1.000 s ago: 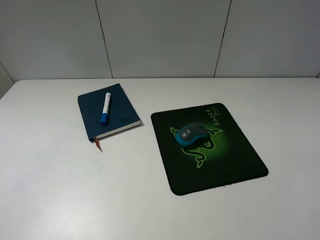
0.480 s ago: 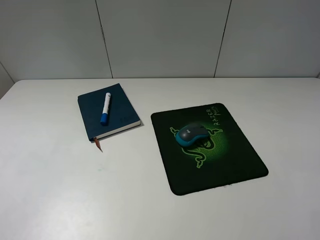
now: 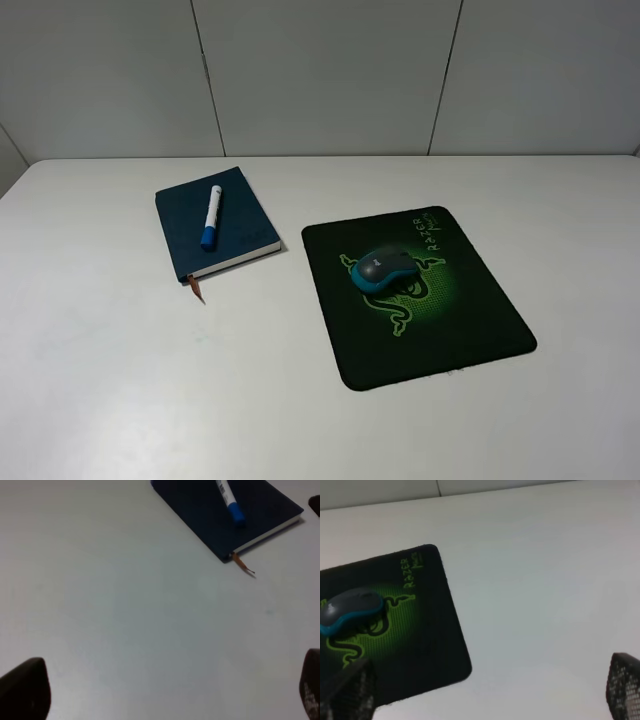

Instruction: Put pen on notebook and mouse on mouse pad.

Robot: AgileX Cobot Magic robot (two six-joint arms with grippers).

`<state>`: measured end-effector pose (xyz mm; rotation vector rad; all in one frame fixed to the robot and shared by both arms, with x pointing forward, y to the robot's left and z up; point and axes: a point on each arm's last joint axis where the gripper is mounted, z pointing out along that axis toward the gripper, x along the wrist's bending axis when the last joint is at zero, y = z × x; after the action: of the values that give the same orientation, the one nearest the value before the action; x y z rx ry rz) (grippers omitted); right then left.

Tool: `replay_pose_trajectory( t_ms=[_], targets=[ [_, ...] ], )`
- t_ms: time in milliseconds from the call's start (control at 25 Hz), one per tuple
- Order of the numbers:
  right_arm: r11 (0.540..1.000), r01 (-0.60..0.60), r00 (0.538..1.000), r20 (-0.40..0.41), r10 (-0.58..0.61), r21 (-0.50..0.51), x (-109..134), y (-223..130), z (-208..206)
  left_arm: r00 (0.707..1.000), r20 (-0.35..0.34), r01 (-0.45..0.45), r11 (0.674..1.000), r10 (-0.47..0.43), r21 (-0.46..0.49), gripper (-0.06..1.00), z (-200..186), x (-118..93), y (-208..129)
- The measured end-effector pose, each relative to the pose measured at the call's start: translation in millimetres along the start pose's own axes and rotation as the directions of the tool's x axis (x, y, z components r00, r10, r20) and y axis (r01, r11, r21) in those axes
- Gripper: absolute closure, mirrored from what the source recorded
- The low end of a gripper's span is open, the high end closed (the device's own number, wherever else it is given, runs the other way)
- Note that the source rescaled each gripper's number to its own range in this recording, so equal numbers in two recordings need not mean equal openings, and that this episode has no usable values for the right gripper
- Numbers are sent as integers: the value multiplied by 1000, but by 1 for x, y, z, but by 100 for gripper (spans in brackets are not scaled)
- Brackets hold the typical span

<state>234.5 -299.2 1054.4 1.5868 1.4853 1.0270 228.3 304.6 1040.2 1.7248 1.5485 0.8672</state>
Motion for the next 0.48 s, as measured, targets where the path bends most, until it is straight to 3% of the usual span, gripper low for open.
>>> replay_pose_trajectory(
  t_ms=[480],
  targets=[
    [1000,-4,1000,-6,4,1,1,0,0,1000,1,-4,1000,4,0,-5,0,0,0]
  ],
)
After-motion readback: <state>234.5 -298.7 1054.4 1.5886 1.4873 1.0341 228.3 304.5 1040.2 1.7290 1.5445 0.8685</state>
